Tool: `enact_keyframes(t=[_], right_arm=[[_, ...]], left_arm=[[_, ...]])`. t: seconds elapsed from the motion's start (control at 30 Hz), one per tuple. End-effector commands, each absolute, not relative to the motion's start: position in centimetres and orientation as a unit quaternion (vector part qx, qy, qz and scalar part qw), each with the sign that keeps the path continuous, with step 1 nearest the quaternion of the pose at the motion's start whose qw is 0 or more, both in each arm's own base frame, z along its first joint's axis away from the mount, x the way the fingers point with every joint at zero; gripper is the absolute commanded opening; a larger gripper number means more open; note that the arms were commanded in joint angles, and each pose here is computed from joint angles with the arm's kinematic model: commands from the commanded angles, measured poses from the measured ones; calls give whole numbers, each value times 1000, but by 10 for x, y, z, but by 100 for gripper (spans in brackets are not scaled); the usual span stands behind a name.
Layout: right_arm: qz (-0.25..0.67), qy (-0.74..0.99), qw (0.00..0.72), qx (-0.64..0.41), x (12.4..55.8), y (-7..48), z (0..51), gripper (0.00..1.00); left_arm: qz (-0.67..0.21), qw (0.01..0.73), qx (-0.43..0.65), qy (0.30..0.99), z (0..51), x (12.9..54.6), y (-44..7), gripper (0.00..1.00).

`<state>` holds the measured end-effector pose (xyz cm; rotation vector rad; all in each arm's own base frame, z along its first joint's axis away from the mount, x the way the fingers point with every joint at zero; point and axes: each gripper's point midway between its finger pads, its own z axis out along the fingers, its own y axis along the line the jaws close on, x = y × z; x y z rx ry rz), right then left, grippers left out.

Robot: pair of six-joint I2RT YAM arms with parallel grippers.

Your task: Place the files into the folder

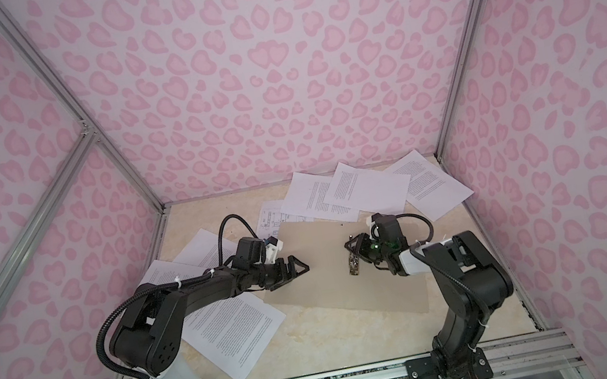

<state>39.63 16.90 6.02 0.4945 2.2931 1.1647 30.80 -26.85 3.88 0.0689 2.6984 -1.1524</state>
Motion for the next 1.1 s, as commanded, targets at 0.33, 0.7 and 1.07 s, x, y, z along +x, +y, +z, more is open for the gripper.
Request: enact_keyframes(t=[0.33,0.7,1.07], right_arm=[[465,818,290,174,423,163,78,68],[409,858,286,119,377,168,76,83],[416,858,286,92,361,179,81,88]], left_arm=[[-294,168,-3,941,130,303,-229,99],[-157,183,-313,919,95,213,-51,98],[-133,148,-433,879,48,168,-27,98]])
